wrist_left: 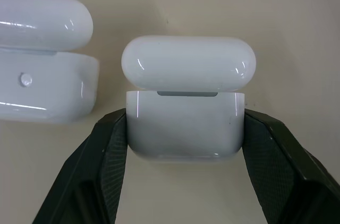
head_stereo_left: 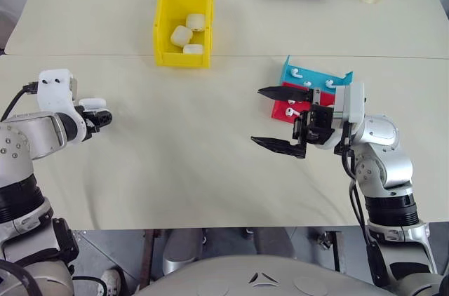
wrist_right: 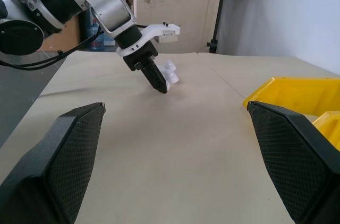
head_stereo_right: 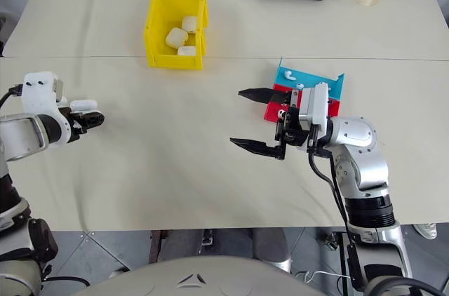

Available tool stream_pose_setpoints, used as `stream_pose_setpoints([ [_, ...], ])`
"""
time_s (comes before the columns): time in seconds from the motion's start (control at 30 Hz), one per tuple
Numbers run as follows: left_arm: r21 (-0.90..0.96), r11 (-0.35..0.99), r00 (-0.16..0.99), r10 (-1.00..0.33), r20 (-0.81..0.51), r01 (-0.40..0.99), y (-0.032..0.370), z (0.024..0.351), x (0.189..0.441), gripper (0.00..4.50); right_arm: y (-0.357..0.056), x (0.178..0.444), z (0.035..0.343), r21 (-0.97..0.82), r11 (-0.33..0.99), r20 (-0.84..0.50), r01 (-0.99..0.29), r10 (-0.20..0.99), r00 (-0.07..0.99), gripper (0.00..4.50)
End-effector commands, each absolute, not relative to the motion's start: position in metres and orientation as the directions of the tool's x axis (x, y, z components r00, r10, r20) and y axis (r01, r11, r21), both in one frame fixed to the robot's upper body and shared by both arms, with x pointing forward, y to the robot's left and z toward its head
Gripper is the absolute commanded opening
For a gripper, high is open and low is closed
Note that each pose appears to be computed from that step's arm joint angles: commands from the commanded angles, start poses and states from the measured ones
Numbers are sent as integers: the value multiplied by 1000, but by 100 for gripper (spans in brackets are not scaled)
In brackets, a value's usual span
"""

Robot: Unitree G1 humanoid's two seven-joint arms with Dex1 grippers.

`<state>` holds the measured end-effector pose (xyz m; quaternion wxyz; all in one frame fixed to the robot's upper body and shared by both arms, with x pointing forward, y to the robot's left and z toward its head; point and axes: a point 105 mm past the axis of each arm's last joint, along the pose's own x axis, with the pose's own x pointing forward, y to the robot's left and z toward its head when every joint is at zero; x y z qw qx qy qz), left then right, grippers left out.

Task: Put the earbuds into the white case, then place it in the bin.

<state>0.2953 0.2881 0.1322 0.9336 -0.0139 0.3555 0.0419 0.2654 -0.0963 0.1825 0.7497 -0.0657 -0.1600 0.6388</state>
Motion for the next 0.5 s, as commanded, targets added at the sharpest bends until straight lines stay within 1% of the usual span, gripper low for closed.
stream_pose_setpoints([
  [0.03,1,1000,835,7,-550,-8,284,151,296,292,-98,265,193,-352,186,173,-918,976,131,450],
  [0.1,-8,997,898,-69,-435,73,280,160,297,292,-101,267,194,-358,200,168,-912,975,148,450],
  [0.13,7,994,913,-94,-398,105,280,163,296,292,-102,268,194,-360,204,166,-910,974,153,450],
  [0.17,1,988,927,-146,-345,155,276,166,295,292,-103,268,194,-363,209,162,-908,974,160,450],
  [0.2,33,980,942,-181,-282,199,274,172,294,292,-106,268,194,-363,219,161,-906,972,170,450],
  [0.23,66,966,954,-233,-189,249,269,180,291,292,-109,269,194,-365,230,157,-902,970,183,450],
  [0.27,104,937,941,-324,-97,333,259,186,285,292,-114,269,195,-365,248,153,-897,967,206,450],
  [0.3,102,904,910,-413,-47,415,248,186,278,292,-119,270,195,-366,265,143,-892,963,228,450],
  [0.33,93,872,877,-481,-10,480,240,184,272,292,-124,270,195,-369,279,132,-887,960,248,450],
  [0.43,121,796,797,-602,52,593,224,179,263,292,-137,272,196,-373,308,112,-875,951,287,450],
  [0.47,151,729,726,-682,89,667,210,177,257,292,-147,274,196,-381,337,95,-861,940,327,450],
  [0.5,177,678,669,-734,113,714,200,174,252,292,-156,276,197,-387,358,82,-850,931,355,450],
])
